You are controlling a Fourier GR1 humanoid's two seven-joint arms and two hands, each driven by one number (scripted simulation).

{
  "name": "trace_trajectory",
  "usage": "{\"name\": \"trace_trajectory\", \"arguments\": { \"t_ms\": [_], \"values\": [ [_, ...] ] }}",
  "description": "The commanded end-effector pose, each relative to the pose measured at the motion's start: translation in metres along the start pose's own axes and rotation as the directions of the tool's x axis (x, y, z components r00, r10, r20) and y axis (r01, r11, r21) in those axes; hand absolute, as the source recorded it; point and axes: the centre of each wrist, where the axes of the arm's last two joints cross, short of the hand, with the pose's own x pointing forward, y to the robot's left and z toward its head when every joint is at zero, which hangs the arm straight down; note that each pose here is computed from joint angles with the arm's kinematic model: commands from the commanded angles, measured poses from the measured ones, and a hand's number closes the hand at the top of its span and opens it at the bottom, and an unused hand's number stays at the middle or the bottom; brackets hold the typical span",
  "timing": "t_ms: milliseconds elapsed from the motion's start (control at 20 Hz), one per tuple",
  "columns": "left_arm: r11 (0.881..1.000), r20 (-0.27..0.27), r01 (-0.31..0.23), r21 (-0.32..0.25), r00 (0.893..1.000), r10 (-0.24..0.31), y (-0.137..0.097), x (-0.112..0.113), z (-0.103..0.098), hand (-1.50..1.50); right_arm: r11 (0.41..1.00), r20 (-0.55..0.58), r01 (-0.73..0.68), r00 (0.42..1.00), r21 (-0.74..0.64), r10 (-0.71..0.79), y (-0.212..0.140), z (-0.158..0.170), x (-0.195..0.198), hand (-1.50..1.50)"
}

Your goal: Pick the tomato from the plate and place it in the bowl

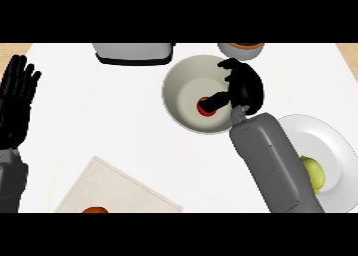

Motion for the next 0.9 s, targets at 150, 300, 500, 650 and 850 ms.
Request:
{"name": "trace_trajectory", "arguments": {
  "t_ms": [150,300,500,650,850],
  "values": [
    [1.000,0.005,-0.005,0.014,1.000,0.005,-0.005,0.007,-0.008,0.00,0.956,0.118,0.254,0.964,-0.145,-0.239,0.015,-0.016,-0.027,-1.50],
    [1.000,-0.003,-0.007,0.026,1.000,0.007,0.002,0.007,-0.007,0.00,0.901,0.172,0.323,0.944,-0.291,-0.283,-0.001,-0.019,-0.028,-1.50],
    [1.000,-0.007,0.022,0.011,1.000,-0.022,0.011,0.000,0.005,0.00,0.838,0.160,0.384,0.923,-0.387,-0.349,-0.023,-0.020,-0.040,-1.50],
    [0.999,-0.004,-0.004,0.040,1.000,0.004,0.025,0.006,0.007,0.00,0.802,0.132,0.401,0.914,-0.443,-0.384,-0.056,-0.021,-0.069,-1.50],
    [0.999,-0.006,0.003,0.036,1.000,-0.003,0.004,-0.010,0.014,0.00,0.749,0.141,0.476,0.872,-0.460,-0.468,-0.083,-0.003,-0.113,-1.50]
  ]
}}
